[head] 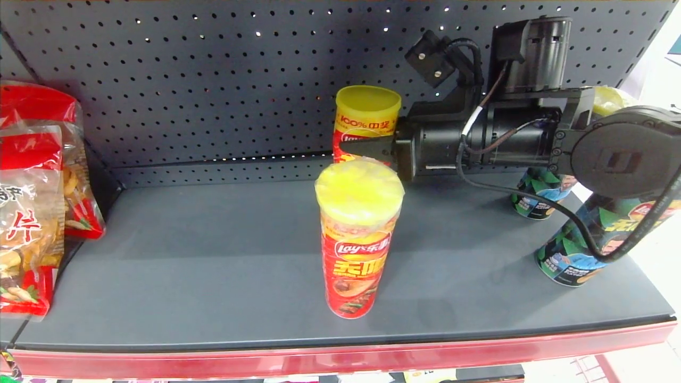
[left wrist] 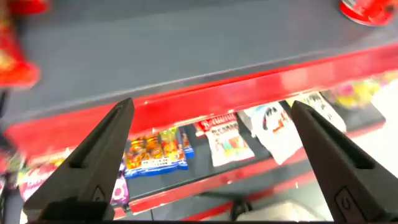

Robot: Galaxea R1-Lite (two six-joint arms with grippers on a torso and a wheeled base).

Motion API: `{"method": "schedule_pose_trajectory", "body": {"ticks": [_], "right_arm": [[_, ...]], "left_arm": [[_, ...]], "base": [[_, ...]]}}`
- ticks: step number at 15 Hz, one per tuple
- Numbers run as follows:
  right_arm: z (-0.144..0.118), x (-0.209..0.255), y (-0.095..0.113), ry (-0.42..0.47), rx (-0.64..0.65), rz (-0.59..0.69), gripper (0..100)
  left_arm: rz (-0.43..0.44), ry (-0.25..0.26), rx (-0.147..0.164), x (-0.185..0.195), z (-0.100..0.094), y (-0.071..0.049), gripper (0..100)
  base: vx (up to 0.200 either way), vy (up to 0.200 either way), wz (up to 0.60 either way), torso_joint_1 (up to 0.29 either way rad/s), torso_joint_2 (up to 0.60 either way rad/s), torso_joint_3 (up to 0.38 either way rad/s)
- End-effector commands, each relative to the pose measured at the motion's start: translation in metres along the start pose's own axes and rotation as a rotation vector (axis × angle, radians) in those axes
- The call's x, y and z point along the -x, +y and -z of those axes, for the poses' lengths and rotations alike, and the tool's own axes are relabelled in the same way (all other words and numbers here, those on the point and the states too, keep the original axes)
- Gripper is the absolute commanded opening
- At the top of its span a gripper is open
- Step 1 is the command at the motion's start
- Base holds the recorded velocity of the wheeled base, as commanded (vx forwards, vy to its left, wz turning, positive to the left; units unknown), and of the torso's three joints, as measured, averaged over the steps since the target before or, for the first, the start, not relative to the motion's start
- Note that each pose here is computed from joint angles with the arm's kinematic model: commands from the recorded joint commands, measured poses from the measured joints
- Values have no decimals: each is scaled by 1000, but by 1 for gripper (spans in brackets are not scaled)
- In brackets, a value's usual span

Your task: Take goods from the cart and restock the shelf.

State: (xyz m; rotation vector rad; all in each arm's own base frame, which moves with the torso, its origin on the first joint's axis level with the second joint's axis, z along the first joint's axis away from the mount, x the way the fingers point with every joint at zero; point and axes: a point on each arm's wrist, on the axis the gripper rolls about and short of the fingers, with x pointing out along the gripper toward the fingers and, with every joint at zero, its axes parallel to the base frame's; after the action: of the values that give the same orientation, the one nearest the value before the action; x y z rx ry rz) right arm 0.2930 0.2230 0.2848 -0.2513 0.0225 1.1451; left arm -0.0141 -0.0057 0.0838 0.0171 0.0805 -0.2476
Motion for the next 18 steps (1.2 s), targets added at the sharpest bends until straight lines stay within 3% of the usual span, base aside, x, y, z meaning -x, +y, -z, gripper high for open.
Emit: {"method": "schedule_pose_trajectory", "body": {"ticks": [1,5,10,11,12,13,14,15,16,17,18], "right_arm": [[-2,2,1,-6,3,2,0],[-5,4,1,-13,6,4,0],[-12,10,2,-29,13,12,0],[-12,11,2,-31,12,12,0],[-13,12,2,-33,13,14,0],[-13,13,3,-32,11,12,0],[-15,16,3,-35,13,16,0],[-16,16,3,-39,15,17,0],[-16,17,3,-39,15,17,0],[-16,16,3,-38,14,19,0],[-16,17,2,-39,15,20,0]], "left_arm": [[-28,-102,-16,10,3,-2,100],[-168,-97,-11,10,3,1,100],[-242,-119,-15,9,4,3,100],[-246,-120,1,9,4,3,100],[-268,-140,57,10,3,3,100],[-371,-148,79,11,3,6,100],[-390,-151,92,11,3,6,100],[-329,-149,78,10,3,5,100],[-261,-140,30,10,3,3,100],[-253,-127,-34,10,4,3,100],[-250,-113,-121,10,4,3,100]], "base": [[0,0,0,0,0,0],[0,0,0,0,0,0],[0,0,0,0,0,0],[0,0,0,0,0,0],[0,0,0,0,0,0],[0,0,0,0,0,0],[0,0,0,0,0,0],[0,0,0,0,0,0],[0,0,0,0,0,0],[0,0,0,0,0,0],[0,0,0,0,0,0]]}}
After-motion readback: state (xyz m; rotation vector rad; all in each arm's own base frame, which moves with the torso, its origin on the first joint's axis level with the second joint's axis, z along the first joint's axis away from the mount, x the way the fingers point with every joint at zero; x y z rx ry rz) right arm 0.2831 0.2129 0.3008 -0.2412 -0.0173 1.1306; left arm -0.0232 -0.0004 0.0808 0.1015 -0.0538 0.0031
